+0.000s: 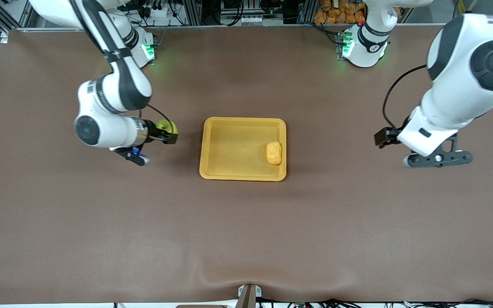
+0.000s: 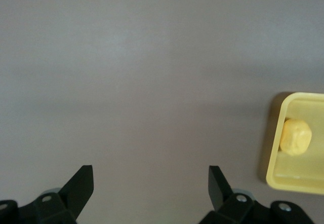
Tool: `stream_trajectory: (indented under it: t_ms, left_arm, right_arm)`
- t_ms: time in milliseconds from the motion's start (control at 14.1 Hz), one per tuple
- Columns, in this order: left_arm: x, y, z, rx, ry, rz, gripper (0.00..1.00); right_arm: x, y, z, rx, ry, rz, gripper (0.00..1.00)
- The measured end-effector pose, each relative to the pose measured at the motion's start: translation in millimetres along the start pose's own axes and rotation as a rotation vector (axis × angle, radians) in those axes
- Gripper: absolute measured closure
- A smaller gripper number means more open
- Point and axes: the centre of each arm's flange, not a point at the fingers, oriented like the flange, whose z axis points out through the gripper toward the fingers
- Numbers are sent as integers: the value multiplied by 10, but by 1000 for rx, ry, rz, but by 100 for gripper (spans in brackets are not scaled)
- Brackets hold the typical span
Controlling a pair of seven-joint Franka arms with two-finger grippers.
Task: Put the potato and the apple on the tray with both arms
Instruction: 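Raise the left gripper away while the right gripper carries the apple over the tray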
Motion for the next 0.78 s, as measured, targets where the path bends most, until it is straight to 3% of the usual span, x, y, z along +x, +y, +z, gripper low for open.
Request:
stream_trajectory:
  t_ms: [426, 780]
  left_arm:
    - [-234, -168, -324, 15, -5, 26, 0]
    - [-175, -620, -309, 12, -11, 110, 0]
  right_arm:
    - [-282, -698, 386, 7, 17, 74, 10]
    - [-324, -991, 670, 18, 56, 115, 10]
